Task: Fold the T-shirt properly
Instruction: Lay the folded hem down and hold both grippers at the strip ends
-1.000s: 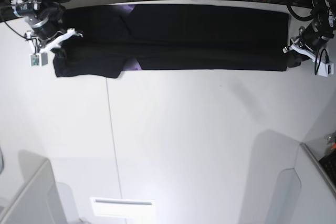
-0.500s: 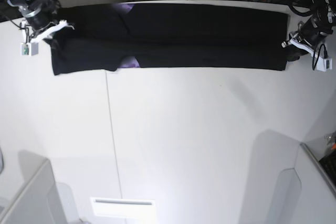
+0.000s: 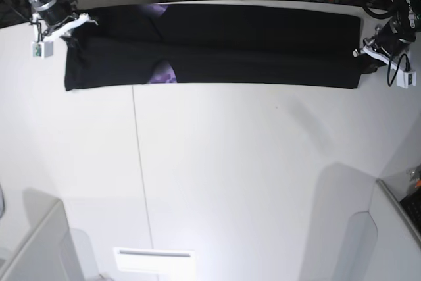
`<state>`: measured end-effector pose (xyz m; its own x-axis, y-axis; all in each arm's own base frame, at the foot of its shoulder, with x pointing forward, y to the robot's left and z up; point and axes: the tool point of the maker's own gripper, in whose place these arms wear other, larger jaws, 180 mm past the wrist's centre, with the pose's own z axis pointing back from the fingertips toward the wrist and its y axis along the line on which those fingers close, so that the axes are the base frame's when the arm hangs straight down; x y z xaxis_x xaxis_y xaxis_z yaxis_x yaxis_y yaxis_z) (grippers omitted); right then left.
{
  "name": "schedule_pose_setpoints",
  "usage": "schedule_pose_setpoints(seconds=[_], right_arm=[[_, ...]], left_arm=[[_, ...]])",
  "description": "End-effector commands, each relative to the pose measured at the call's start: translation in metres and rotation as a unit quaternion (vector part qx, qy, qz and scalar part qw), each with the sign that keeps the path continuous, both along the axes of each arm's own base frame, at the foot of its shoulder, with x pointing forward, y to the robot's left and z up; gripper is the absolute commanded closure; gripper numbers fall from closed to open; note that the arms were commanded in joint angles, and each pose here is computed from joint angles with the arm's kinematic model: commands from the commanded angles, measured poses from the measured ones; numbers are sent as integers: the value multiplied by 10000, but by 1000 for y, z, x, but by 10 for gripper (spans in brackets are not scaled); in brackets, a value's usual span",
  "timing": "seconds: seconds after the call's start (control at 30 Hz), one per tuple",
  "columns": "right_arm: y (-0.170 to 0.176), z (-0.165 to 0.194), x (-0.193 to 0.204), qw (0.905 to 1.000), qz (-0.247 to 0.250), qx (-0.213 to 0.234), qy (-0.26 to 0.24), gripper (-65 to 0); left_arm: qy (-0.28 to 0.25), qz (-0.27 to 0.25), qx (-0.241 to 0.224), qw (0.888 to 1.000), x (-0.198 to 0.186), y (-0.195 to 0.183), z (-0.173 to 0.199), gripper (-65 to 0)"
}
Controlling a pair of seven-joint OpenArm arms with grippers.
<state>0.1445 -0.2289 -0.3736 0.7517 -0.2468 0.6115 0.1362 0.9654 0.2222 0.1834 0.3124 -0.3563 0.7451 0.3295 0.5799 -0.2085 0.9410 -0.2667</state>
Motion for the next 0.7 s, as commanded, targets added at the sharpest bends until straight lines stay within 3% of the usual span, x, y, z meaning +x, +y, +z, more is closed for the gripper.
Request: schedule_pose_setpoints(seconds=[0.0,0.67], right_arm=[[-2,8,3,9999,28,-57,-151,0],[-6,-18,-10,9996,-163,132,195,0]], left_arm=[[-134,-71,134,9998,5,3,9,0],[-153,-228,174,9995,5,0,9,0]])
